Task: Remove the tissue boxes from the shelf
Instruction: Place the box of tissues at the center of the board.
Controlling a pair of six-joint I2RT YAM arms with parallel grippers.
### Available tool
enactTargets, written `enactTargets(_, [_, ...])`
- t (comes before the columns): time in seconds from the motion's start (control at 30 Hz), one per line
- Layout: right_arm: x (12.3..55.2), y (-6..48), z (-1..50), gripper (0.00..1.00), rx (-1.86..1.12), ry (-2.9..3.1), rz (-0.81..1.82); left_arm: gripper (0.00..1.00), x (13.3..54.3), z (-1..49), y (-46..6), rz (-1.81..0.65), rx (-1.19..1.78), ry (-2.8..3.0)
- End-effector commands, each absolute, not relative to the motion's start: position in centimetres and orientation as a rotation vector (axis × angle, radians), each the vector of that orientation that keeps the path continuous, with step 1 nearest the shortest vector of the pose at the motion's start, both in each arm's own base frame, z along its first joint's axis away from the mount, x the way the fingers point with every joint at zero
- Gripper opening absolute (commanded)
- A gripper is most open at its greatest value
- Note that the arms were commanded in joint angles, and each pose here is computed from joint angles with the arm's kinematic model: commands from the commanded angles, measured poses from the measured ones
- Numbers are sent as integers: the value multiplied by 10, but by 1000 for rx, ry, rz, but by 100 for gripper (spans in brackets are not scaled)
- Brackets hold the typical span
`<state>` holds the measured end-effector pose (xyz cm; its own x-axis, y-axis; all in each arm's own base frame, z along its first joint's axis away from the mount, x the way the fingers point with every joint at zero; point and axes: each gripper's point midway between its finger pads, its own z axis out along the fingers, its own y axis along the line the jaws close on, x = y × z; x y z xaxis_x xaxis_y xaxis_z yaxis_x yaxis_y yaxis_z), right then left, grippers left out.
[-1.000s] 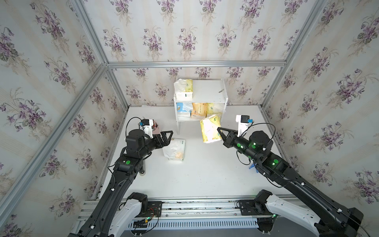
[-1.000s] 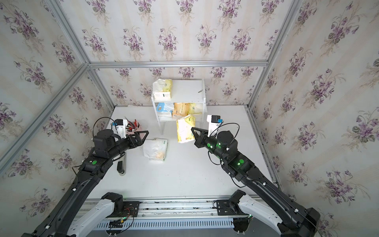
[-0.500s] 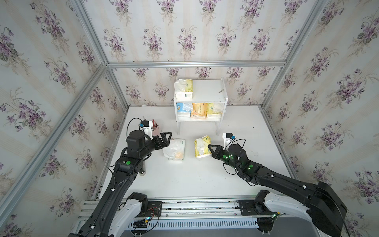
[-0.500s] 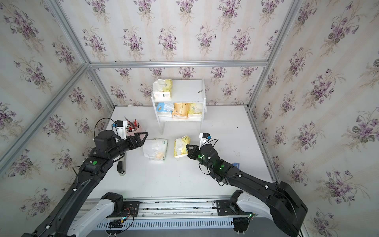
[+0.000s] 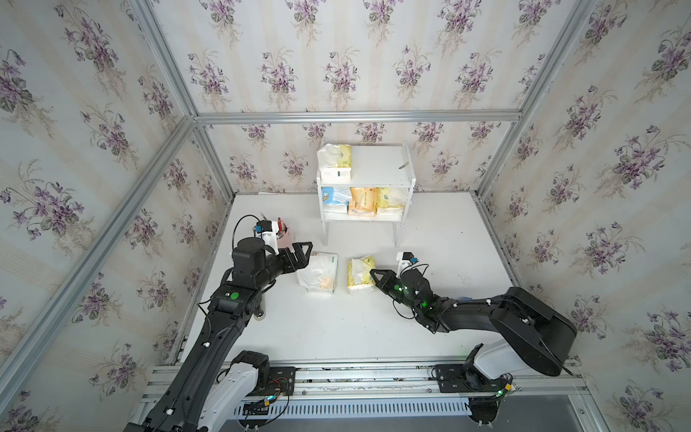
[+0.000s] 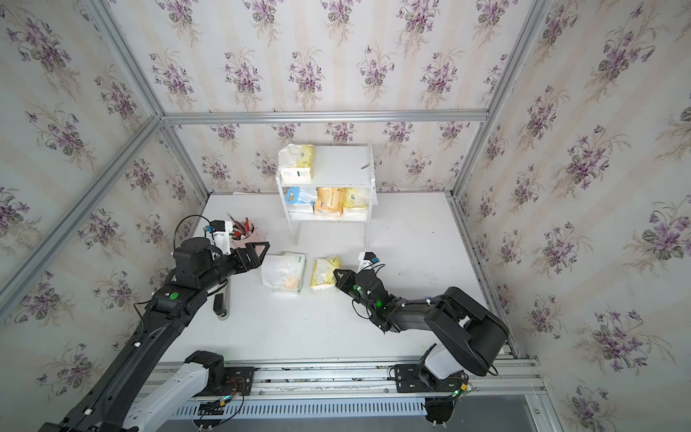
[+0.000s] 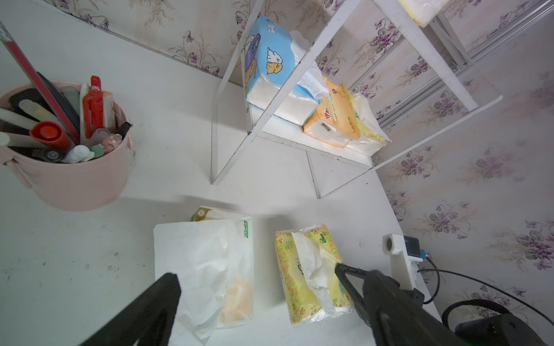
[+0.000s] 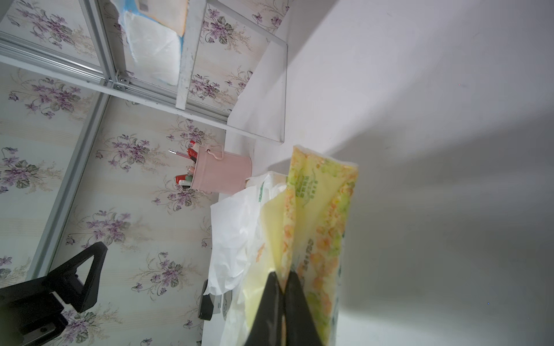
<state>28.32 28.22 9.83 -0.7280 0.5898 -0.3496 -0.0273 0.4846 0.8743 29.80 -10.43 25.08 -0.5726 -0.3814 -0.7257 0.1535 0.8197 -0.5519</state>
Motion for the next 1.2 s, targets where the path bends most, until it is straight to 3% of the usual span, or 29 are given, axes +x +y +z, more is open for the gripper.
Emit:
enactTargets(0.0, [291, 292, 112, 0, 501, 1993, 1373, 99, 300, 249, -101, -690, -162, 2060])
enactTargets(0.37, [293, 308, 82, 1, 454, 2042, 1392, 99, 303, 243, -102, -683, -166, 2079])
enactTargets(0.67, [292, 307, 86, 31, 424, 2031, 1389, 99, 306, 239, -102, -681, -171, 2090])
enactTargets(1.17, [295, 265, 121, 46, 310, 1962, 1072, 99, 306, 241, -95, -643, -193, 2081])
